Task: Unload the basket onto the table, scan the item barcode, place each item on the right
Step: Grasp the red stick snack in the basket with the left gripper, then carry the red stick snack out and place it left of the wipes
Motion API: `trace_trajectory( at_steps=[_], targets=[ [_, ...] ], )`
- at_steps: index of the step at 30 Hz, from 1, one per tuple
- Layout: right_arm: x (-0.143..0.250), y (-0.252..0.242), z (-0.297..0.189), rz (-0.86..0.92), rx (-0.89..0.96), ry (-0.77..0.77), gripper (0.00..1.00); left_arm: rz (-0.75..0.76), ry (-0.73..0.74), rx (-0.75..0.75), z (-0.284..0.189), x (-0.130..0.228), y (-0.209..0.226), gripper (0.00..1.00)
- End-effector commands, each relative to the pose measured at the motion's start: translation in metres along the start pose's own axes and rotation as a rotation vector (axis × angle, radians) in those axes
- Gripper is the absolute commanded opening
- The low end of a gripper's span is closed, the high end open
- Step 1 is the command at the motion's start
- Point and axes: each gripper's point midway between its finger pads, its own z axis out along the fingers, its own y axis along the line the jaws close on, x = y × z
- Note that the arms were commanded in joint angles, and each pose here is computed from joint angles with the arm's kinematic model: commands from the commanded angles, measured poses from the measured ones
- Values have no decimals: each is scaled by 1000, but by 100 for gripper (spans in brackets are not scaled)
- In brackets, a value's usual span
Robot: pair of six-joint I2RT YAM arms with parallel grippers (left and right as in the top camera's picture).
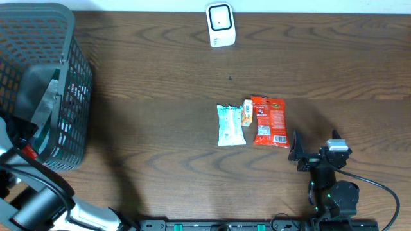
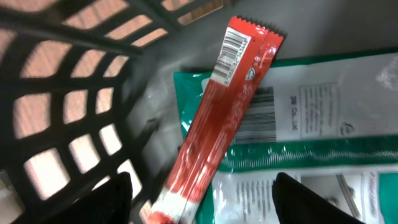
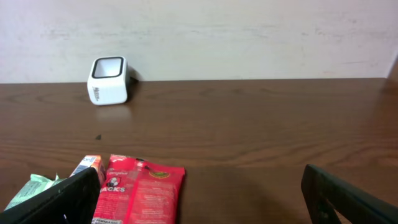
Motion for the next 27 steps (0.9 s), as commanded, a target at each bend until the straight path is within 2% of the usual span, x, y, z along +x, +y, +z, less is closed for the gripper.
trace_trajectory(
  at_steps=[1,10,13,15,19,21,23,27],
  targets=[
    [0,-3,0,17,15,-1,99,24,34,-28,20,3,0,73],
    [0,-3,0,17,15,-1,99,80,137,4,61,18,-14,72],
    [0,-3,0,16,14,-1,99,106,163,59,65,23,-24,58],
    [0,-3,0,17,15,-1,99,106,163,80,63,23,-28,41],
    [0,-3,0,16,15,-1,99,105,159,81,62,22,-28,28],
    [0,-3,0,17,15,-1,99,103,146,86,58,20,-28,13],
    [0,-3,0,16,15,-1,99,97,118,119,47,13,-32,8],
    [0,-3,0,17,15,-1,99,82,21,262,4,-7,-50,8]
  ],
)
